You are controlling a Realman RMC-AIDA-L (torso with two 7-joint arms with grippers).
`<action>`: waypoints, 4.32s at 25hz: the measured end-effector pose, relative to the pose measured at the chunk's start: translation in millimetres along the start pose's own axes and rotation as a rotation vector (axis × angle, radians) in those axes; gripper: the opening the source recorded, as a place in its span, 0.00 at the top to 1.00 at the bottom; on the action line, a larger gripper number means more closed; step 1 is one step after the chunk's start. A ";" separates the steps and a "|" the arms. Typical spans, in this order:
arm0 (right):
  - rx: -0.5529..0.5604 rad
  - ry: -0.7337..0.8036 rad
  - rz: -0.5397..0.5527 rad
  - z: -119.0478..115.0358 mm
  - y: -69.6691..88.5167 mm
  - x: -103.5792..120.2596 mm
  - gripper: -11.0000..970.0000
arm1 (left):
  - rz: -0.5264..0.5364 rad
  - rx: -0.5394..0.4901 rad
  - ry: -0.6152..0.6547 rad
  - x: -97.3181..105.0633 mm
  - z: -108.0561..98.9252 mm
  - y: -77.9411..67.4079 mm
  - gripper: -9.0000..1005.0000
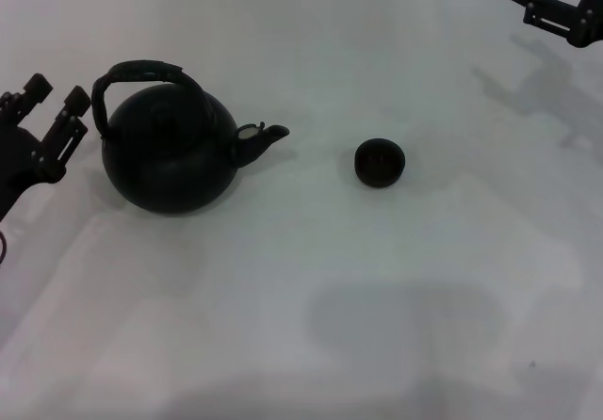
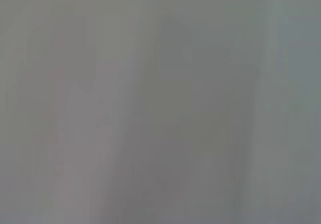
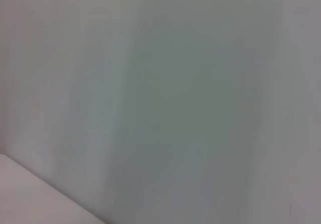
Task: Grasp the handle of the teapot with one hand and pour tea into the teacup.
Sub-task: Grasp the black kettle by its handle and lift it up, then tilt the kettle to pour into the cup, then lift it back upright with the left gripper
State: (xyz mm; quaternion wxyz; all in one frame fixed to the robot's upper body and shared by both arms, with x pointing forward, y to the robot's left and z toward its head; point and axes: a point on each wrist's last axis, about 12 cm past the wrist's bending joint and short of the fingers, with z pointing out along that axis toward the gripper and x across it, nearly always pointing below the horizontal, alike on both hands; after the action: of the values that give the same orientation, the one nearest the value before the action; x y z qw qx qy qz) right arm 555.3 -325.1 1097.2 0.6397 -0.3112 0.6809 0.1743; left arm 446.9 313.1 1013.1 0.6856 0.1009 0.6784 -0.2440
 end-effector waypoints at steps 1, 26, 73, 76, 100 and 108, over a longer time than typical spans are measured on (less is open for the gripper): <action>0.000 -0.001 -0.001 0.3 0.0 -0.2 0.11 | -0.005 -0.001 0.006 0.2 1.4 0.7 0.47; 0.021 0.011 -0.031 7.9 -4.5 -2.6 0.11 | -0.058 0.030 0.156 6.3 27.0 6.4 0.48; 0.038 0.013 -0.015 9.9 2.0 8.9 0.12 | -0.050 0.058 0.201 -52.9 87.3 31.0 0.81; 0.039 0.004 -0.013 10.1 2.0 7.9 0.12 | -0.010 0.067 0.248 -68.1 99.1 32.6 0.81; 0.089 -0.087 0.008 8.9 -2.2 -0.7 0.12 | 0.285 0.137 0.489 -126.9 182.2 -15.8 0.83; 0.099 -0.097 0.017 5.4 -3.2 -0.3 0.12 | 0.388 0.148 0.582 -131.3 201.7 -39.0 0.83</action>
State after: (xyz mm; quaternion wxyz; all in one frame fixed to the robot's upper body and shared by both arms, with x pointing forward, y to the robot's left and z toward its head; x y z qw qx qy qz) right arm 561.5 -324.0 1097.3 0.6851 -0.2645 0.6595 0.1604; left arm 611.4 210.8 1161.1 0.4880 0.3426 0.7940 -0.1189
